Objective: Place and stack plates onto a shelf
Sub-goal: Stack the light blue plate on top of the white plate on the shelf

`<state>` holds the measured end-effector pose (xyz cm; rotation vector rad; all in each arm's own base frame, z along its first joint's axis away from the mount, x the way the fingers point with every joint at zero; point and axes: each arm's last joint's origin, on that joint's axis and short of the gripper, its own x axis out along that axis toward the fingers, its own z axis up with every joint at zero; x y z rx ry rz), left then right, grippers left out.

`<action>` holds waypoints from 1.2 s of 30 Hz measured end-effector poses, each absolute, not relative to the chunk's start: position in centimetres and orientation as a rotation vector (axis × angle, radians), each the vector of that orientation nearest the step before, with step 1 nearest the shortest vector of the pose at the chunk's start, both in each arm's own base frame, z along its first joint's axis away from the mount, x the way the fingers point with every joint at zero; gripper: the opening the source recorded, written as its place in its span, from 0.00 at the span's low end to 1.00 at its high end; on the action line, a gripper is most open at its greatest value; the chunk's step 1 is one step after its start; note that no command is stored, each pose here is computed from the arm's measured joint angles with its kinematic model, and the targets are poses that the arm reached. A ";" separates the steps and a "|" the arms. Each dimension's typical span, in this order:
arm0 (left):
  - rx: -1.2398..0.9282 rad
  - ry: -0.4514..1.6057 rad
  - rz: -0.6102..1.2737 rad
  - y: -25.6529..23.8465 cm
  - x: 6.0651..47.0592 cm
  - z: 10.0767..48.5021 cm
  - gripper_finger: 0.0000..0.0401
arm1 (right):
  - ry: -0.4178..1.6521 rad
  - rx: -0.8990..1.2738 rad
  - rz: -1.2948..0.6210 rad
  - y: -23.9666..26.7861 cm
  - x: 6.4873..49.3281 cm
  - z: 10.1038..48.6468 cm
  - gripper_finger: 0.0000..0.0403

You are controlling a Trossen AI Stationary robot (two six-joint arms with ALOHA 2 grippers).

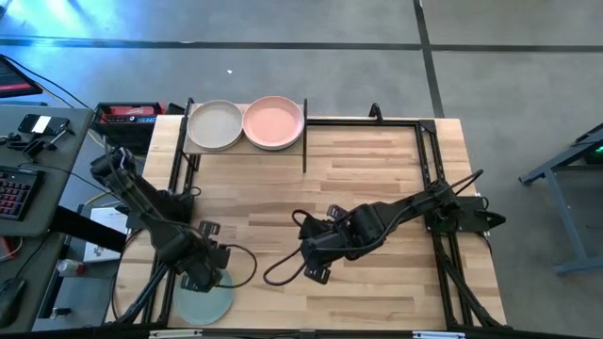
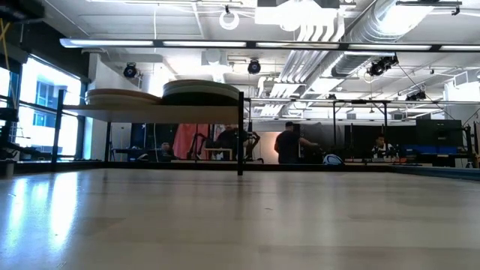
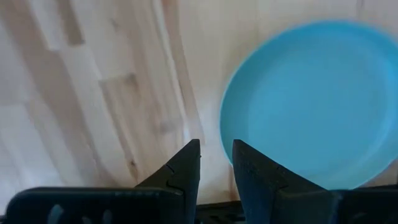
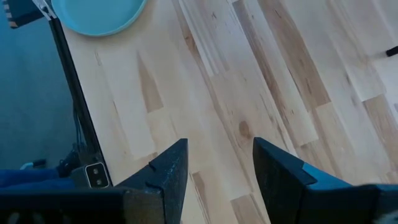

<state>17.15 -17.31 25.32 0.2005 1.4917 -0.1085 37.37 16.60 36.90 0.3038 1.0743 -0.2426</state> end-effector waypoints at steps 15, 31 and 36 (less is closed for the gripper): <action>0.215 1.539 -0.133 -16.9 15.1 18.6 0.21 | 1.065 0.310 -0.237 16.7 37.5 36.9 0.39; 0.087 1.579 -0.143 -16.2 14.2 15.2 0.21 | 1.065 0.310 -0.233 16.7 37.5 36.9 0.39; 0.074 1.581 -0.127 -16.2 14.2 15.2 0.21 | 1.065 0.310 -0.232 16.7 37.5 36.9 0.39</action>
